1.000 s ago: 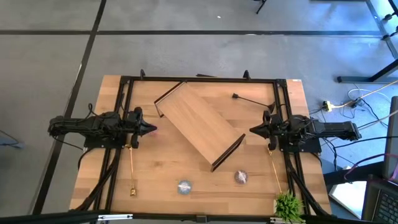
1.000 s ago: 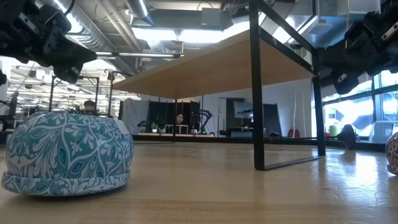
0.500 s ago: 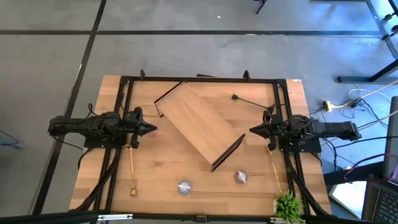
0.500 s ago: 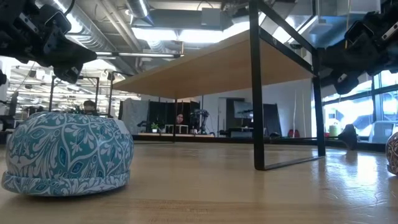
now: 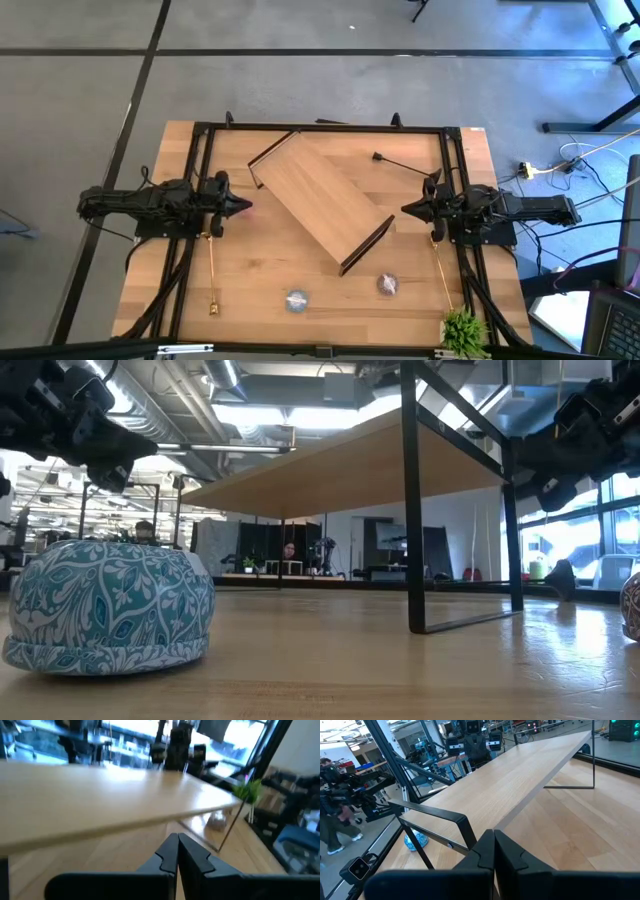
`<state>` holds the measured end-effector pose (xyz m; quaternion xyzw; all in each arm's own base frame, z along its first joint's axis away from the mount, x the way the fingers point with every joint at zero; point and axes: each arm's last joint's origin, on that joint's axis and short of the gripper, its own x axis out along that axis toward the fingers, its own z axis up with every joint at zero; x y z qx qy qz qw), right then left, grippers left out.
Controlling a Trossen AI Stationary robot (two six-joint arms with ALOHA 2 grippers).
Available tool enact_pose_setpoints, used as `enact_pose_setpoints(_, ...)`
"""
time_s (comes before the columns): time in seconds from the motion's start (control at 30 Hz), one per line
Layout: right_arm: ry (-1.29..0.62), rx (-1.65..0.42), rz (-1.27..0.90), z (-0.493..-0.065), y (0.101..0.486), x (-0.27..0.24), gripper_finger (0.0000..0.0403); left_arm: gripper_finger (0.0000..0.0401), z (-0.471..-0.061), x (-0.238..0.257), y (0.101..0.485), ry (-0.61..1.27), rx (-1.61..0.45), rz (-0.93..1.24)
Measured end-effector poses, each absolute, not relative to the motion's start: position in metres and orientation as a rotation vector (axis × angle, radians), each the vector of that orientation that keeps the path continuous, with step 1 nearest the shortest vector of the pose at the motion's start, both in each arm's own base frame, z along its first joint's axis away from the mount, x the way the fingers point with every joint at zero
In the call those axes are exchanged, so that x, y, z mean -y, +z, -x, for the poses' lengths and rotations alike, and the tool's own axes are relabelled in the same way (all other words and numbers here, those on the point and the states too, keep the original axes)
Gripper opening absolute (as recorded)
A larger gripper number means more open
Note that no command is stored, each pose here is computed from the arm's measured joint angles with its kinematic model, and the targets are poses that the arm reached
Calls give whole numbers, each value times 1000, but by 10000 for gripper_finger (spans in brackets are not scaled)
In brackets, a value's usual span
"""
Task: Pick & Place candle stick holders
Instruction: Adjust the shelf
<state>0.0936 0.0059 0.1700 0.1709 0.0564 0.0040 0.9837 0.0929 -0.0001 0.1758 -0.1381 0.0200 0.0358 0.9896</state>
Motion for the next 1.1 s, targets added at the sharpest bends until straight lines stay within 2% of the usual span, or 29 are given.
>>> enact_pose_setpoints(0.4,8,-113,-343,-94,170,-6,0,4,-81,-3,227,-32,540,834)
enact_pose_setpoints(0.8,8,-113,-343,-94,170,-6,0,4,-78,-4,232,-111,608,1032)
enact_pose_setpoints(1.1,8,-113,-344,-94,170,-6,0,4,-74,-3,238,-187,657,1063)
